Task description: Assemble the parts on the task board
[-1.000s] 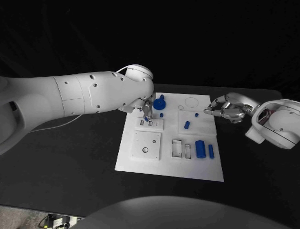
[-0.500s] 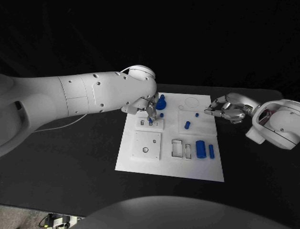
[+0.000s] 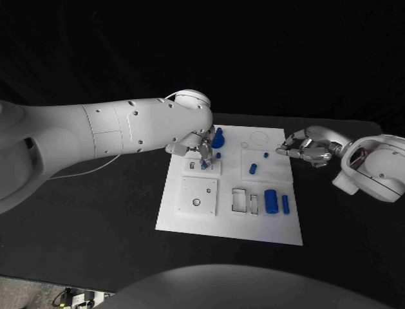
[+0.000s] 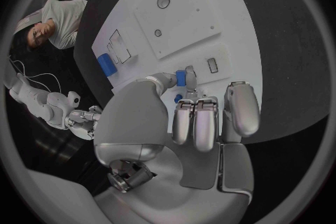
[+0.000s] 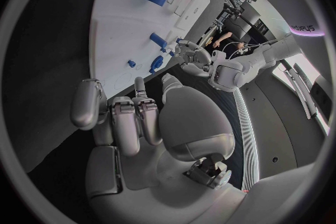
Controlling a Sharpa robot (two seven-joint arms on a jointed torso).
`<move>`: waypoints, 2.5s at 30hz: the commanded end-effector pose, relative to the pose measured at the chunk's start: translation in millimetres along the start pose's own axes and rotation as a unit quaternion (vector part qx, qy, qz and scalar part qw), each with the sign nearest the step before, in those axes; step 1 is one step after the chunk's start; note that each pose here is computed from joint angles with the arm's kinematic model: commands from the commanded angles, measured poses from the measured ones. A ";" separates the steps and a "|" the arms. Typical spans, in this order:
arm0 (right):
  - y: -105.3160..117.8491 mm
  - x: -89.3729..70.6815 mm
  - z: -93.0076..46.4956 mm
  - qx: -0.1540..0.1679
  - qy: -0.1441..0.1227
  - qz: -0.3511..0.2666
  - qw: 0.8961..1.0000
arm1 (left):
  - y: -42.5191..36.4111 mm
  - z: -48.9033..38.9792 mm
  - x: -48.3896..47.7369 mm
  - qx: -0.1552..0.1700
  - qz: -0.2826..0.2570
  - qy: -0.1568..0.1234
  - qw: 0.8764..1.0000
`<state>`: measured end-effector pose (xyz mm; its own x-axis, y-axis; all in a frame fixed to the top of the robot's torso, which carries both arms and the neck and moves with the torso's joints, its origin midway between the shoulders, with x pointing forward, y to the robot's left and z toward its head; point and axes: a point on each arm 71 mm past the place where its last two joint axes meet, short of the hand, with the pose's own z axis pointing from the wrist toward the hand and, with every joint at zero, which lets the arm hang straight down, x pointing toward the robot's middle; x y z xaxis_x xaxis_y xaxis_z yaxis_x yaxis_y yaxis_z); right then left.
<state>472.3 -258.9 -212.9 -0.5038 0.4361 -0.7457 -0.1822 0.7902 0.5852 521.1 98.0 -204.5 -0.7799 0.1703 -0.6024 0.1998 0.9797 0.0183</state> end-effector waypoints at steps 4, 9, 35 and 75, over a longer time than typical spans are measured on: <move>0.3 1.6 -0.1 -0.001 0.008 -0.001 1.000 | 1.7 1.3 1.1 -0.005 0.003 0.001 1.000; 0.2 1.5 -0.1 -0.001 0.008 -0.001 1.000 | 3.8 2.3 2.1 -0.008 0.005 0.002 1.000; 0.0 1.8 0.1 0.000 0.010 -0.002 1.000 | 9.2 8.7 5.7 -0.012 -0.010 -0.002 1.000; -0.8 1.8 -0.3 0.003 0.011 -0.001 1.000 | 11.6 9.1 10.2 -0.003 -0.031 0.006 1.000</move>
<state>472.2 -259.5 -213.6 -0.5100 0.4334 -0.7430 -0.1769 0.7925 0.5837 522.9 109.9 -214.6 -0.7911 0.0797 -0.6065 0.1264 0.9914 -0.0346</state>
